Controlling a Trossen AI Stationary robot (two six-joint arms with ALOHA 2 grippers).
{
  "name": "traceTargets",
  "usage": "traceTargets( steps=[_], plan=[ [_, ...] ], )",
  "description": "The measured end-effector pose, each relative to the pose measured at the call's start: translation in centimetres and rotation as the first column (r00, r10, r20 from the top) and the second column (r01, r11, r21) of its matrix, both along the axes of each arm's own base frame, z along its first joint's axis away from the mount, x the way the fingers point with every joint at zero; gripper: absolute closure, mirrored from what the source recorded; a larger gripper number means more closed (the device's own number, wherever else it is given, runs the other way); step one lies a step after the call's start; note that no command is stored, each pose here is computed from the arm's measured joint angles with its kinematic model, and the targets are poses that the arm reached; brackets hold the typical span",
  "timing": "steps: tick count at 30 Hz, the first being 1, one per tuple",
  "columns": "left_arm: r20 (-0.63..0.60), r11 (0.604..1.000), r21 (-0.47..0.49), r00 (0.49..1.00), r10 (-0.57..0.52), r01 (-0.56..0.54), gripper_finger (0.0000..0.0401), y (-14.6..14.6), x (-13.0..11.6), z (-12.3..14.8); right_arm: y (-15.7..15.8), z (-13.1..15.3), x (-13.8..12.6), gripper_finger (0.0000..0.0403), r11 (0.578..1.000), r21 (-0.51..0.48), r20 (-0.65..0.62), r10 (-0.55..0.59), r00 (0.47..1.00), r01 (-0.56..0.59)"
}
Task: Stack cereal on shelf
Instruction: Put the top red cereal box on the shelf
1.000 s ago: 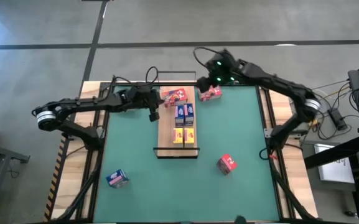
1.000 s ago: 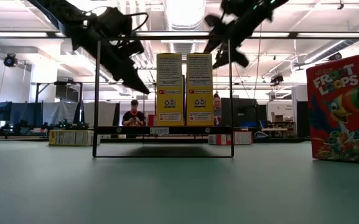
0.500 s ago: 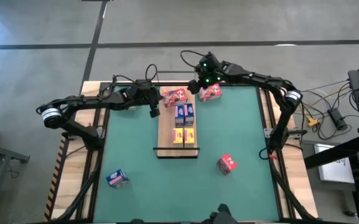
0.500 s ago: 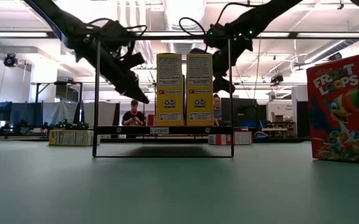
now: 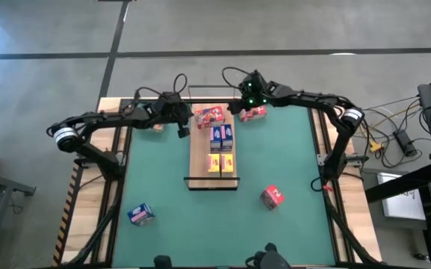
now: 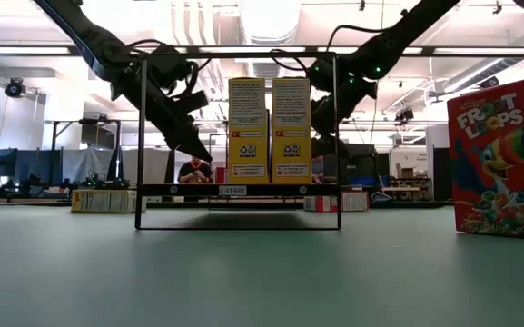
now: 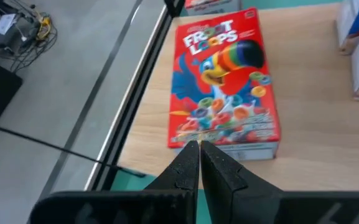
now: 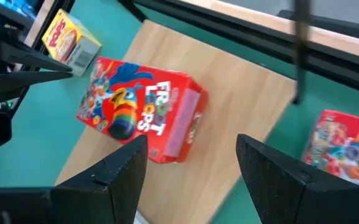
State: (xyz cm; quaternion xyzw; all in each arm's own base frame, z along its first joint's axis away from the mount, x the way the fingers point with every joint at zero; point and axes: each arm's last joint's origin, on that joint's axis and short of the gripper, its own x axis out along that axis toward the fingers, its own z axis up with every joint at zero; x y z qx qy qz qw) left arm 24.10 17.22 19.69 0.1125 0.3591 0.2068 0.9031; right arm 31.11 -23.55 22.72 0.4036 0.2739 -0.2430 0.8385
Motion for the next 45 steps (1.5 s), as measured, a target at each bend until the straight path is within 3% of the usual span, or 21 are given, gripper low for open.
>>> traceTargets(
  steps=[9, 16, 30, 45],
  plan=[
    [0.009, 0.99, -0.083, 0.993, -0.114, 0.115, 0.0401, 0.5, -0.1, -1.1, -0.2, -0.7, -0.5, 0.017, 1.0, 0.008, -0.004, -0.018, 1.0, 0.018],
    [-0.029, 0.987, -0.127, 0.994, -0.106, 0.101, 0.0401, 0.9, 0.4, -3.1, -0.3, -1.1, -0.7, 0.017, 1.0, 0.01, -0.009, -0.021, 1.0, 0.021],
    [0.063, 0.994, -0.043, 0.993, -0.098, 0.1, 0.0401, 1.9, 1.3, -2.9, -0.4, 0.3, -2.3, 0.017, 0.999, -0.031, -0.026, -0.009, 1.0, 0.008],
    [0.097, 0.995, -0.044, 0.992, -0.081, 0.086, 0.0401, 1.9, 1.5, -2.7, 0.5, -3.0, -3.8, 0.017, 1.0, -0.019, -0.014, -0.022, 1.0, 0.022]
  ],
)
